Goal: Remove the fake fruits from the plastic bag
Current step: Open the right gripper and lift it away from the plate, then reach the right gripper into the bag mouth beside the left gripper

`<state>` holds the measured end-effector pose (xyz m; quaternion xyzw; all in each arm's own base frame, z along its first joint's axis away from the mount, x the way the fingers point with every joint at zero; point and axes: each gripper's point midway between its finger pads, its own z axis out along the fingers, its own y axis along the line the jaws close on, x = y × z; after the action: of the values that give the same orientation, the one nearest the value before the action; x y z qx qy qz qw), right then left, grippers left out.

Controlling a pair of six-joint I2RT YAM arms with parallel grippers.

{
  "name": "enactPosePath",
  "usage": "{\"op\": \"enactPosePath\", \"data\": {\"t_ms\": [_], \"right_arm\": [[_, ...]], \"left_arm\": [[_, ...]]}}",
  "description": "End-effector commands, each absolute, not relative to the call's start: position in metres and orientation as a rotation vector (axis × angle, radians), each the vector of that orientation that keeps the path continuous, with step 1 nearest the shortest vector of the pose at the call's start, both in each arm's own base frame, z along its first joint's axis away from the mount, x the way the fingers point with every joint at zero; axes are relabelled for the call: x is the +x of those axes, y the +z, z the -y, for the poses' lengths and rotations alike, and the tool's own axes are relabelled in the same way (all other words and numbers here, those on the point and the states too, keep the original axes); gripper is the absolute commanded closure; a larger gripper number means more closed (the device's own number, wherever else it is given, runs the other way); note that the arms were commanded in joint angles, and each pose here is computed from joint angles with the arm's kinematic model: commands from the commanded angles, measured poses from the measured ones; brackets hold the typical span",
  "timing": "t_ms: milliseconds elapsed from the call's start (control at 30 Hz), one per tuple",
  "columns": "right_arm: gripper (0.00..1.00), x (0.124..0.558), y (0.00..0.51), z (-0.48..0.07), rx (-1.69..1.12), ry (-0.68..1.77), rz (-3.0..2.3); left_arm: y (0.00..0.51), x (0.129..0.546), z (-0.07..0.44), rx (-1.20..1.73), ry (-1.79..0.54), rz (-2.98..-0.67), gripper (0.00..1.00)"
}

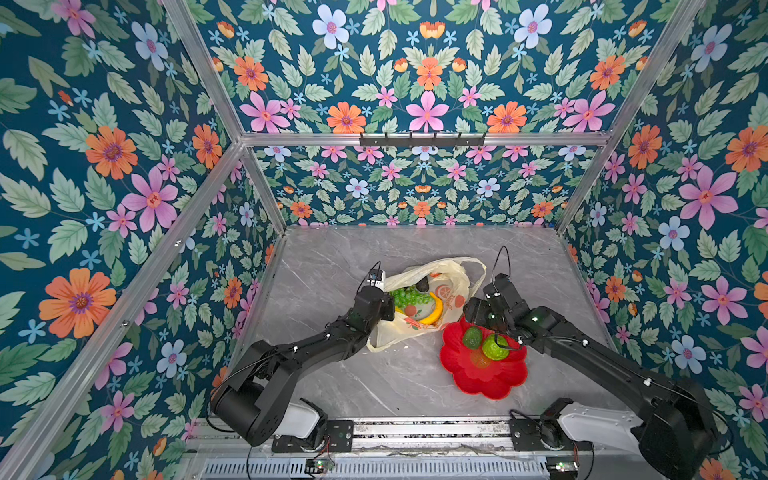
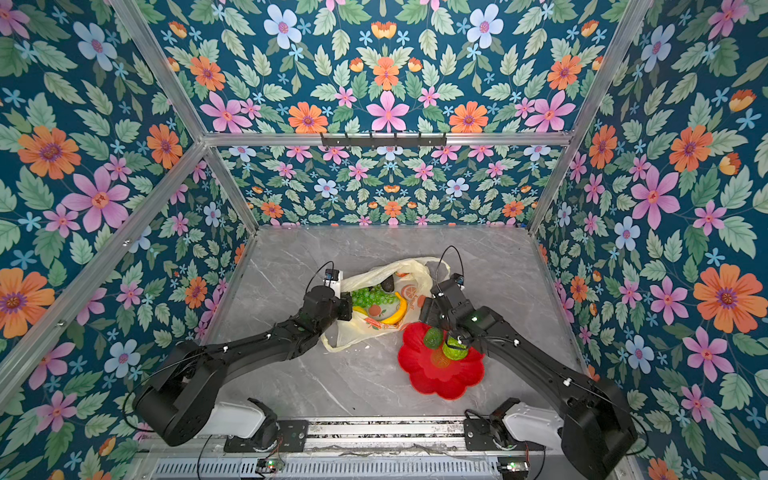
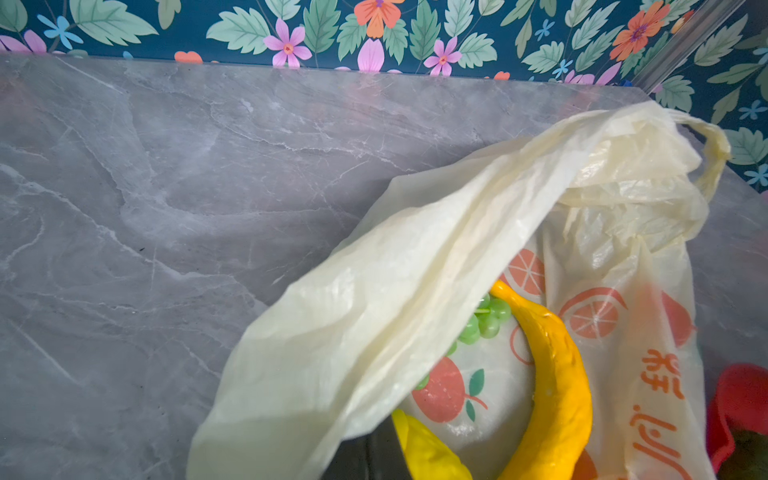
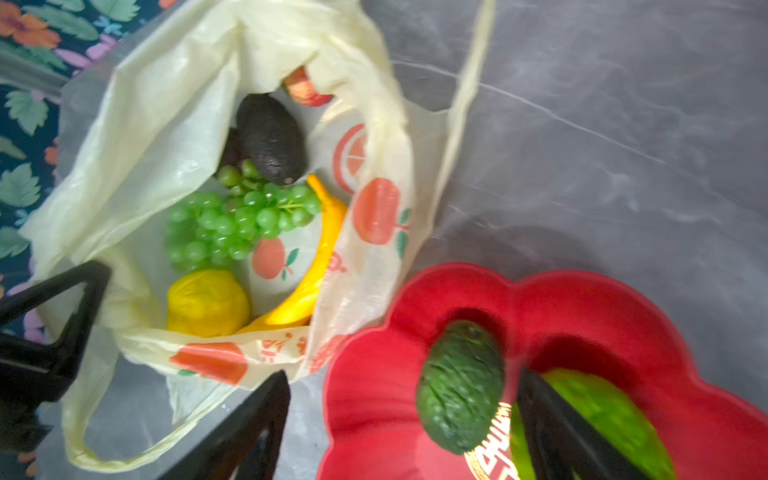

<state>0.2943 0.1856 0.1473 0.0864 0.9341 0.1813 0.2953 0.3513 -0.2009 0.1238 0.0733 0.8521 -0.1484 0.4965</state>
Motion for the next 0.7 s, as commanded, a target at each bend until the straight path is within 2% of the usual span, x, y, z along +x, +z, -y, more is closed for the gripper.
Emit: {"op": "enactPosePath", "data": {"t_ms": [0, 167, 400, 667], "right_arm": [[0.13, 0.314, 0.161, -0.224, -0.001, 0.538, -2.455], [0.16, 0.341, 0.144, -0.263, -0.147, 0.572, -2.496], [0.21, 0.374, 0.114, -0.292, -0.177, 0.548, -2.564], [0.43, 0.416, 0.081, -0.289, -0.137, 0.47, -2.621]], "left_arm": [[0.132, 0.355, 0.198, 0.162, -0.339, -2.025, 1.0], [0.133, 0.355, 0.198, 0.159, -0.348, -2.023, 1.0], [0.134, 0.356, 0.195, 0.149, -0.328, -2.023, 1.0], [0.13, 0.359, 0.193, 0.148, -0.287, -2.06, 1.0]]}}
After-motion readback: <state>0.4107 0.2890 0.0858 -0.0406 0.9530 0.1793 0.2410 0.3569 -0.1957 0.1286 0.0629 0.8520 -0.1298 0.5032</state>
